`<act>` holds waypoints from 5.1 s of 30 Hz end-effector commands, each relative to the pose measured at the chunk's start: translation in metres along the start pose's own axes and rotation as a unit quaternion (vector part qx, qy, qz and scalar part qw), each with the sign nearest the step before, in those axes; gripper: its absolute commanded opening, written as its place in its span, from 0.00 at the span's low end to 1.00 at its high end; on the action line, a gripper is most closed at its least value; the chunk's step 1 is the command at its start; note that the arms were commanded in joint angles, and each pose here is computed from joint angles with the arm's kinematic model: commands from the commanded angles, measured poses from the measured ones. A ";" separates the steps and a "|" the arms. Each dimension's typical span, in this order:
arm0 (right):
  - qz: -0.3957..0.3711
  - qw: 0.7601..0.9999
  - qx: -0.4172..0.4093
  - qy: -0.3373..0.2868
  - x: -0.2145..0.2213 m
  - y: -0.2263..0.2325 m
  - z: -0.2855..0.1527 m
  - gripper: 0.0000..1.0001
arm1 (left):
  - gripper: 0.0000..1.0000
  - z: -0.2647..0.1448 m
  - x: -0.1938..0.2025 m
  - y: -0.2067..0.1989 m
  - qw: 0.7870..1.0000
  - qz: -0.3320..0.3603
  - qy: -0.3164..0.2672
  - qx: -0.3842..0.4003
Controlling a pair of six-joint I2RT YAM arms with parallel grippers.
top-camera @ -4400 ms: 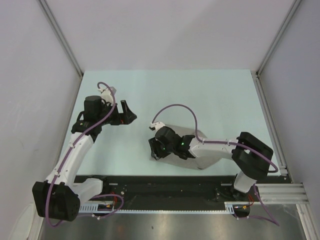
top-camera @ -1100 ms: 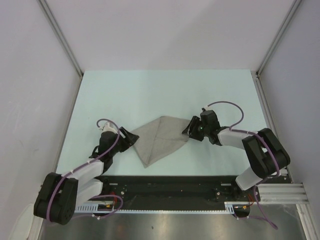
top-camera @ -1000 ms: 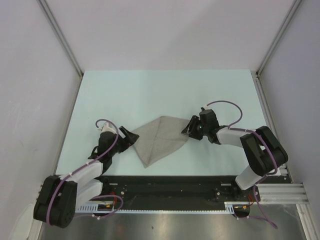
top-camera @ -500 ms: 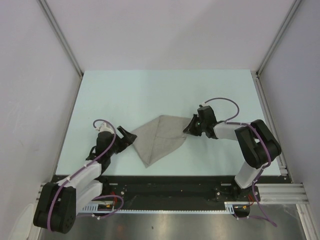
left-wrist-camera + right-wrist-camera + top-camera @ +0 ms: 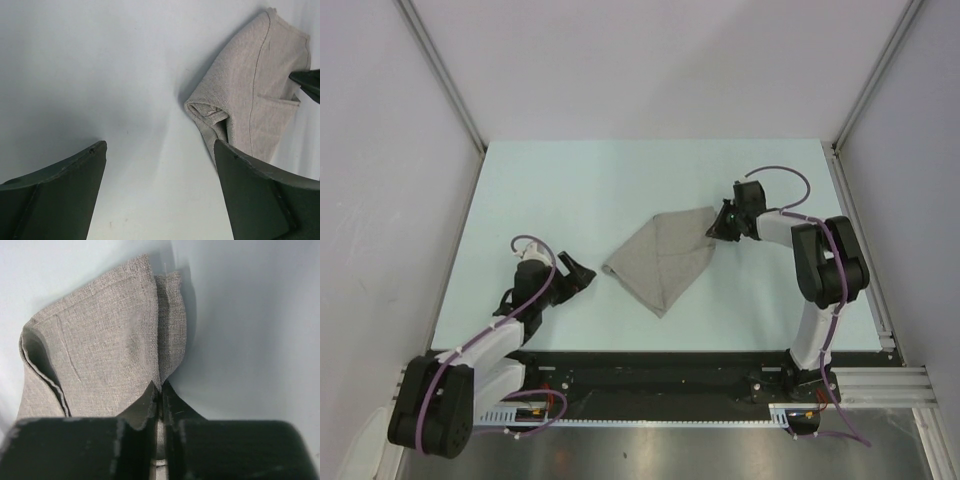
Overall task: Fold the napkin, place the utensils inside, and roll it up
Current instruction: Fold the napkin, then roll the napkin with the utensil
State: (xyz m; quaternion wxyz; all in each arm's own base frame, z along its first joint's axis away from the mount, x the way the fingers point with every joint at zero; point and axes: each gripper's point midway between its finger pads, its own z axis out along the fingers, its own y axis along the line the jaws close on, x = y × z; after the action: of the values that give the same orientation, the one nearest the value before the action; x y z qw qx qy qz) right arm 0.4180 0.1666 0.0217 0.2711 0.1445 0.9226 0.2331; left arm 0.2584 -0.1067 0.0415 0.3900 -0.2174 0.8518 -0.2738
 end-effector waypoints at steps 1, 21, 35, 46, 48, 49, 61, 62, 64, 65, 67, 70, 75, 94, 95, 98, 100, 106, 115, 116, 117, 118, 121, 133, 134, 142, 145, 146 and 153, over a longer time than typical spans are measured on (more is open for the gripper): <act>-0.045 0.998 0.033 0.018 -0.002 -0.015 0.001 0.21 | 0.90 0.007 -0.012 -0.032 0.997 0.027 0.005 0.066; -0.105 0.994 -0.025 -0.028 0.005 0.028 -0.087 0.63 | 0.67 0.051 -0.016 -0.076 0.982 -0.008 0.034 0.185; -0.380 0.920 -0.087 -0.047 0.071 0.140 -0.095 0.64 | 0.40 0.059 0.013 -0.068 0.980 -0.012 0.085 0.178; -0.566 0.819 -0.004 -0.096 0.145 0.183 -0.061 0.63 | 0.15 0.062 0.010 -0.071 0.981 -0.005 0.092 0.173; -0.579 0.810 0.002 -0.095 0.153 0.182 -0.057 0.63 | 0.14 0.063 0.008 -0.071 0.981 -0.004 0.092 0.171; -0.587 0.803 -0.001 -0.099 0.159 0.186 -0.057 0.62 | 0.14 0.063 0.008 -0.072 0.981 -0.004 0.091 0.171; -0.623 0.778 -0.013 -0.078 0.201 0.184 -0.044 0.59 | 0.13 0.065 0.005 -0.069 0.984 0.003 0.091 0.154; -0.623 0.778 -0.012 -0.077 0.201 0.183 -0.043 0.59 | 0.13 0.065 0.005 -0.068 0.984 0.003 0.093 0.153; -0.624 0.777 -0.005 -0.077 0.201 0.180 -0.041 0.58 | 0.13 0.065 0.005 -0.069 0.984 0.003 0.092 0.154; -0.626 0.776 0.000 -0.075 0.202 0.177 -0.038 0.57 | 0.13 0.065 0.005 -0.069 0.984 0.003 0.093 0.154; -0.629 0.773 0.009 -0.081 0.201 0.176 -0.037 0.56 | 0.12 0.064 0.005 -0.070 0.984 0.003 0.092 0.155; -0.637 0.766 0.010 -0.087 0.205 0.175 -0.037 0.55 | 0.11 0.064 0.003 -0.071 0.984 0.005 0.090 0.155; -0.644 0.761 0.023 -0.082 0.210 0.168 -0.030 0.54 | 0.11 0.063 0.000 -0.073 0.984 0.009 0.088 0.154; -0.634 0.768 0.068 -0.062 0.211 0.144 -0.012 0.54 | 0.13 0.061 -0.005 -0.075 0.985 0.013 0.083 0.150; -0.631 0.770 0.076 -0.062 0.208 0.141 -0.012 0.53 | 0.14 0.061 -0.005 -0.076 0.985 0.012 0.084 0.149; -0.618 0.781 0.075 -0.056 0.205 0.136 -0.012 0.47 | 0.29 0.057 -0.011 -0.078 0.987 0.021 0.081 0.138; -0.613 0.786 0.071 -0.045 0.208 0.132 -0.011 0.42 | 0.44 0.053 -0.020 -0.078 0.990 0.025 0.068 0.120; -0.611 0.791 0.033 0.001 0.226 0.128 -0.006 0.19 | 0.65 0.045 -0.031 -0.077 0.994 0.022 0.050 0.098; -0.536 0.834 -0.106 0.084 0.242 0.165 -0.031 0.00 | 0.78 0.031 -0.046 -0.060 0.998 0.018 -0.011 0.054; -0.520 0.841 -0.116 0.092 0.243 0.167 -0.034 0.00 | 0.79 0.025 -0.048 -0.059 0.998 0.019 -0.021 0.052; -0.509 0.841 -0.144 0.110 0.248 0.175 -0.042 0.00 | 0.79 0.022 -0.051 -0.057 0.998 0.021 -0.030 0.048; -0.495 0.848 -0.153 0.115 0.244 0.177 -0.043 0.00 | 0.79 0.020 -0.054 -0.054 0.998 0.023 -0.042 0.041; -0.451 0.857 -0.201 0.147 0.246 0.189 -0.056 0.00 | 0.80 0.007 -0.060 -0.050 0.997 0.032 -0.066 0.033; -0.259 0.888 -0.300 0.232 0.209 0.183 -0.052 0.00 | 0.77 -0.006 -0.030 -0.051 0.994 0.082 -0.011 0.065; -0.252 0.891 -0.293 0.239 0.208 0.176 -0.045 0.00 | 0.77 -0.006 -0.027 -0.050 0.994 0.085 -0.007 0.066; -0.228 0.892 -0.284 0.267 0.203 0.157 -0.028 0.00 | 0.76 -0.023 -0.001 -0.066 0.987 0.093 0.037 0.127; -0.225 0.889 -0.289 0.274 0.205 0.158 -0.028 0.00 | 0.75 -0.029 0.009 -0.078 0.979 0.110 0.050 0.163; -0.226 0.889 -0.288 0.274 0.205 0.158 -0.027 0.00 | 0.74 -0.030 0.014 -0.082 0.976 0.116 0.055 0.174; -0.221 0.889 -0.277 0.289 0.210 0.153 -0.018 0.00 | 0.70 -0.025 0.027 -0.115 0.959 0.132 0.079 0.238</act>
State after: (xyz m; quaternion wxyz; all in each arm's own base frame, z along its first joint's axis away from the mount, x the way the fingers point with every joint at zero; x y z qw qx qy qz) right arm 0.2588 0.3690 0.0258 0.0793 -0.2148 0.8665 0.4436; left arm 0.2366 -0.1790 0.0934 0.3789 -0.0282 0.8389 -0.3897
